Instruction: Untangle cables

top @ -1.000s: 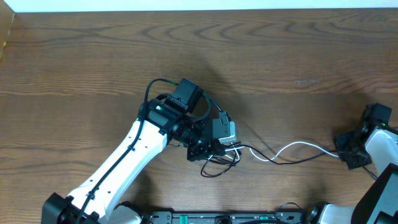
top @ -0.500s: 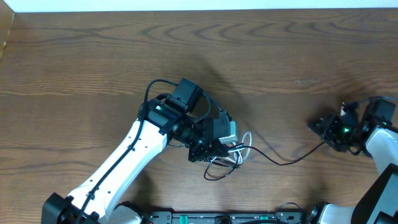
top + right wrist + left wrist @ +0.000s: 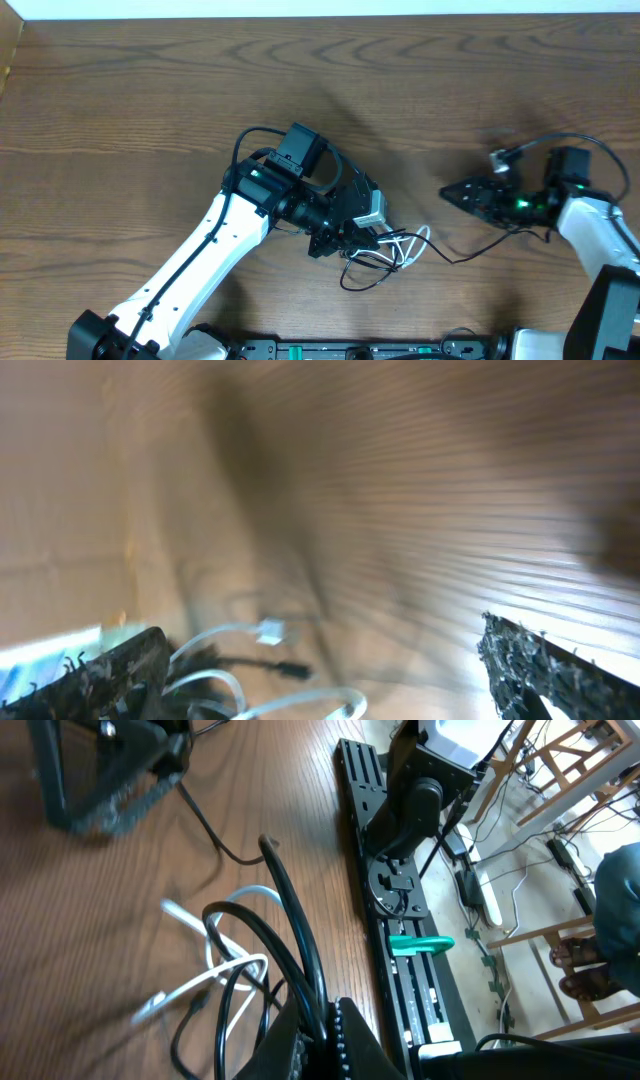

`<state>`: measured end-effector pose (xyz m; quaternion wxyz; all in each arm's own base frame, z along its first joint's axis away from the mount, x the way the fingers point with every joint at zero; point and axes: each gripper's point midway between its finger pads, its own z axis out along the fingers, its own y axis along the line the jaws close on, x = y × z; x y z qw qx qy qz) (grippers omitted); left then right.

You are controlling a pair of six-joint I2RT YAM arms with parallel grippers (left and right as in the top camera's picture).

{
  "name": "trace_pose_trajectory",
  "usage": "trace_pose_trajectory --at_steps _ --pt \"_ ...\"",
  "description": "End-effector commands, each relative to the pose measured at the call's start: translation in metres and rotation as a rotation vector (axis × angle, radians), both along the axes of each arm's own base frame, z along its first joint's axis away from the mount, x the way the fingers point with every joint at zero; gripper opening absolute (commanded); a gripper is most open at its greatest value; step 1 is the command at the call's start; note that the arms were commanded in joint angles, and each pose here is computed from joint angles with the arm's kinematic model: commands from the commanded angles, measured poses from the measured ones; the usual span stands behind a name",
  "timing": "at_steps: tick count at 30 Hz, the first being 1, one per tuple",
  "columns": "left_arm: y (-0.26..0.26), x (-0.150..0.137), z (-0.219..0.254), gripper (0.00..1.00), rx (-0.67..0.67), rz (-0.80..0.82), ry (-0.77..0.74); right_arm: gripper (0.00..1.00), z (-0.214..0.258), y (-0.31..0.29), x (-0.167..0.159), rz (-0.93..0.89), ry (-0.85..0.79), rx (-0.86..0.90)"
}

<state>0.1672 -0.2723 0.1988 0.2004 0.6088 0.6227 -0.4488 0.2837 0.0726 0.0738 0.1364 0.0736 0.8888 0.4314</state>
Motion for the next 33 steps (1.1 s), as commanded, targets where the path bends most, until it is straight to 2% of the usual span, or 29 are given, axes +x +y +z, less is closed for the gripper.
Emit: trace_pose_trajectory --at_steps 1,8,14,17,22,27,33 --pt "-0.003 -0.004 0.005 0.07 -0.042 -0.026 0.014 0.96 0.021 0.039 -0.005 0.099 -0.006 0.109" --pt "-0.004 -0.004 0.005 0.07 -0.044 -0.026 0.011 0.95 0.020 0.086 -0.008 0.146 0.067 0.107" --pt "-0.003 -0.004 0.005 0.07 -0.044 -0.026 0.011 0.95 0.033 0.124 0.020 0.118 -0.039 0.086" --pt "-0.003 -0.004 0.005 0.07 -0.044 -0.026 0.011 0.87 0.043 0.143 0.023 0.131 -0.074 0.119" --pt "-0.003 -0.003 0.003 0.07 -0.032 -0.021 0.004 0.76 0.032 0.157 0.010 0.132 -0.016 0.068" --pt "-0.002 -0.002 0.002 0.07 -0.026 -0.020 0.004 0.66 0.016 0.157 -0.016 0.155 0.119 0.036" --pt "-0.001 0.000 -0.002 0.07 -0.005 -0.012 -0.009 0.59 0.003 0.149 -0.038 0.151 0.254 -0.002"
